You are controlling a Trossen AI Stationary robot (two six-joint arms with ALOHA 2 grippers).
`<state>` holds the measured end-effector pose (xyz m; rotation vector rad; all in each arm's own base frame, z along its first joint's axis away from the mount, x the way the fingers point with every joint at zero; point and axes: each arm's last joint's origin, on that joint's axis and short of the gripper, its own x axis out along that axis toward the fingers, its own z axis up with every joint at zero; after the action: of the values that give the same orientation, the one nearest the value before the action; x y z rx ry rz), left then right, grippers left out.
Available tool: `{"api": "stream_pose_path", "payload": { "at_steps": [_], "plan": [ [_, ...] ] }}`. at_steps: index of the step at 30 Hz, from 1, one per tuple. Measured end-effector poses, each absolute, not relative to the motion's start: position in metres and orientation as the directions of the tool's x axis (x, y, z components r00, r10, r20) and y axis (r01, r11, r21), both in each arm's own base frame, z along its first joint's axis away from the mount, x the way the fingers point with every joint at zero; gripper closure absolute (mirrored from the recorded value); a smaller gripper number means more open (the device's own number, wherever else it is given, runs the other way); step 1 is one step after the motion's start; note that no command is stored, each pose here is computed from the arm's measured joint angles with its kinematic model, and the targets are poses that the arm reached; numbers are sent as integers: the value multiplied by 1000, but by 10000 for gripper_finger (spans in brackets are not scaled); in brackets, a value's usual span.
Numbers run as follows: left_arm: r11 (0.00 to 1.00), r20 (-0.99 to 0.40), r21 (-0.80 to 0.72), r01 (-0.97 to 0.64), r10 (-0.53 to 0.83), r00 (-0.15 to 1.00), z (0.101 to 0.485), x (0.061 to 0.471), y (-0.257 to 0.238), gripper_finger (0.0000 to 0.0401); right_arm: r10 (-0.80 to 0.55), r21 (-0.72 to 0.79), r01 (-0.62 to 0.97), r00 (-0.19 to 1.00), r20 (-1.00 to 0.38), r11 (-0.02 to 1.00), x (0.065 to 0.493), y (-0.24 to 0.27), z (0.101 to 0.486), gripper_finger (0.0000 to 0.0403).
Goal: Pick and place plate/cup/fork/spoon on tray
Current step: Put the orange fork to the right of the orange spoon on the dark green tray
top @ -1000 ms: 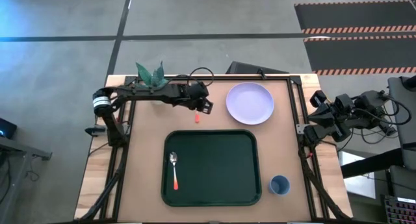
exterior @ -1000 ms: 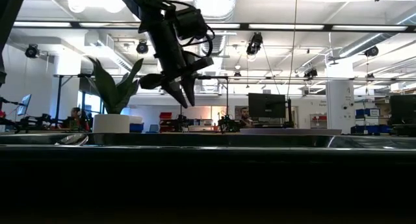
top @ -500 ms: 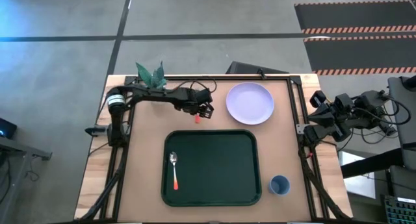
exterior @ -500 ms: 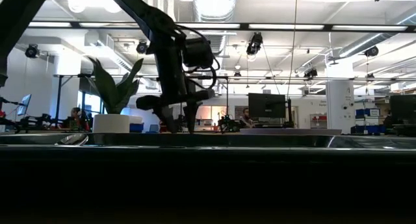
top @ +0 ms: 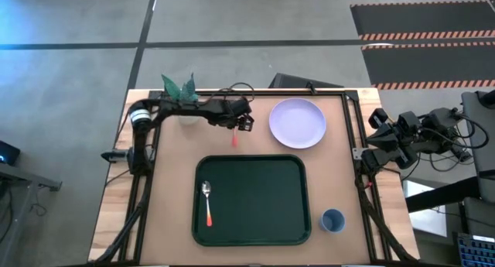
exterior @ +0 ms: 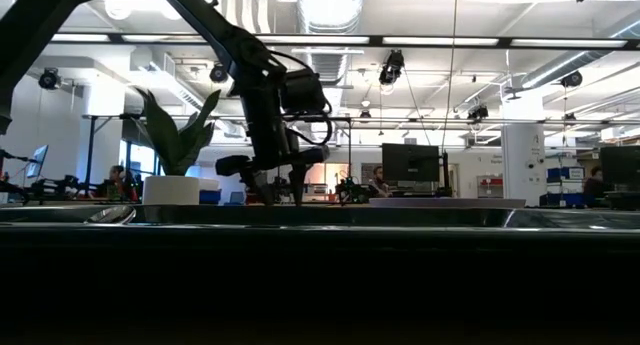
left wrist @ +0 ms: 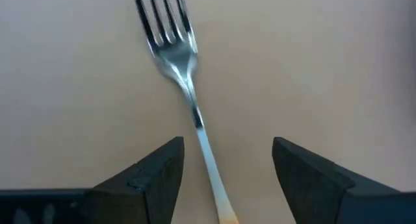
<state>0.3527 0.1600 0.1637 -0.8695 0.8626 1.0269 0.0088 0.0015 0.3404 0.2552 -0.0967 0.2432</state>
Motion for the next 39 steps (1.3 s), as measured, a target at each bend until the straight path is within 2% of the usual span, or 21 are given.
{"api": "stream_pose_path", "payload": {
  "at_steps": [10,21,25,30,31,39],
  "plan": [
    [249,-903,-174,-953,346,255,162,347,167,185,226,250,-251,966,125,935,9,2,340,394],
    [247,-929,-150,-957,297,223,140,350,167,218,224,231,-258,961,162,938,-3,-1,352,394],
    [245,-929,-146,-959,298,217,141,350,167,259,221,227,-249,965,140,941,-7,-3,353,394],
    [247,-927,-173,-954,288,242,143,352,168,377,221,227,-248,965,139,942,-7,-3,353,394],
    [247,-927,-180,-952,282,248,143,353,168,388,221,227,-248,966,137,942,-7,-3,353,394],
    [236,-924,-230,-944,250,288,152,353,166,399,216,225,-237,970,114,945,-6,-3,351,394]
  ]
}}
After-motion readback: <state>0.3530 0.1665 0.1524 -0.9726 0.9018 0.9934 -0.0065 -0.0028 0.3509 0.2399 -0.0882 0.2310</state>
